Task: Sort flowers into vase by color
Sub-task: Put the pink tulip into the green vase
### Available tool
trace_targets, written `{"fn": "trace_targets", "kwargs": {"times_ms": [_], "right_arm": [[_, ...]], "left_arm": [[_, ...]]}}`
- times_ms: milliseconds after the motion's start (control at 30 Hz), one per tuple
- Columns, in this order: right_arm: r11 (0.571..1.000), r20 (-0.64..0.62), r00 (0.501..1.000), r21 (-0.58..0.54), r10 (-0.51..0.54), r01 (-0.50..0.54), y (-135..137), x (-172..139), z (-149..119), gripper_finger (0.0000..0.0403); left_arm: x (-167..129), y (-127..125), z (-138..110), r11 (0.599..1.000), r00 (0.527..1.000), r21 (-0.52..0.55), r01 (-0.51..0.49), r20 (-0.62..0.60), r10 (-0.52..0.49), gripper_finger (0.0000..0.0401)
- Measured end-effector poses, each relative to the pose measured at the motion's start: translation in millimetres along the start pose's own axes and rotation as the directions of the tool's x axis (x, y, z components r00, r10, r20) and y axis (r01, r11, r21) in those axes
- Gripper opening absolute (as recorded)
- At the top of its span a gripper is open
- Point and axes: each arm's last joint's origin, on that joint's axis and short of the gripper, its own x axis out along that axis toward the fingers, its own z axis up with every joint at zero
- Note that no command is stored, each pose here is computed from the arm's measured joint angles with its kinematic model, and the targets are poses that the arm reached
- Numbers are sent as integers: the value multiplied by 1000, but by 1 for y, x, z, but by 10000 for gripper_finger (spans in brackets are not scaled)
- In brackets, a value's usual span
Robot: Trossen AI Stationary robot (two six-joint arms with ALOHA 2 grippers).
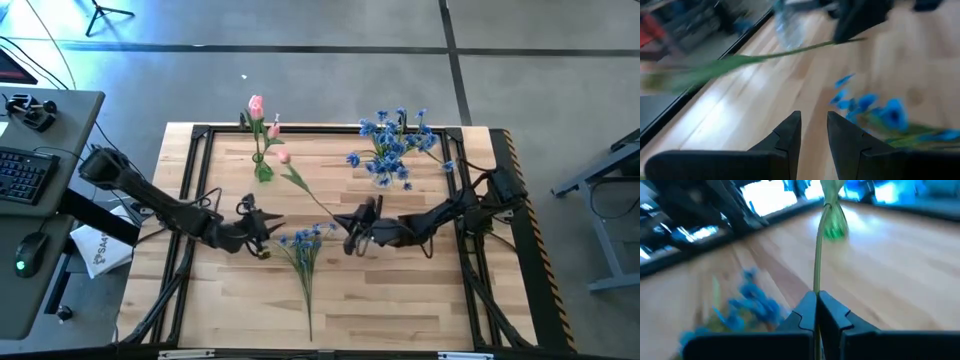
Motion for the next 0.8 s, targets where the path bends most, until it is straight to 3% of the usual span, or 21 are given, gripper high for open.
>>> {"fn": "trace_targets", "kwargs": {"times_ms": [133,200,267,467,633,800], "right_arm": [[993,132,986,-81,98,-88,14,-7,13,0],[979,181,968,-139,172,-148,22,-11,18,0],[957,219,944,-208,245,-201,29,-17,21,0],[880,275,866,-360,417,-310,44,-29,27,0],[844,297,836,-439,461,-310,51,-29,35,0],[804,304,798,-491,520,-336,60,-27,43,0]], "left_arm": [[1,-4,-8,983,972,19,181,146,-182,83],[-1,-7,-9,947,922,94,306,220,-320,83],[-5,-8,-6,918,871,151,366,291,-395,83],[-7,-8,7,903,811,188,386,396,-430,83],[-4,-6,19,883,774,236,405,426,-468,87],[0,-3,31,886,760,256,386,456,-463,121]]}}
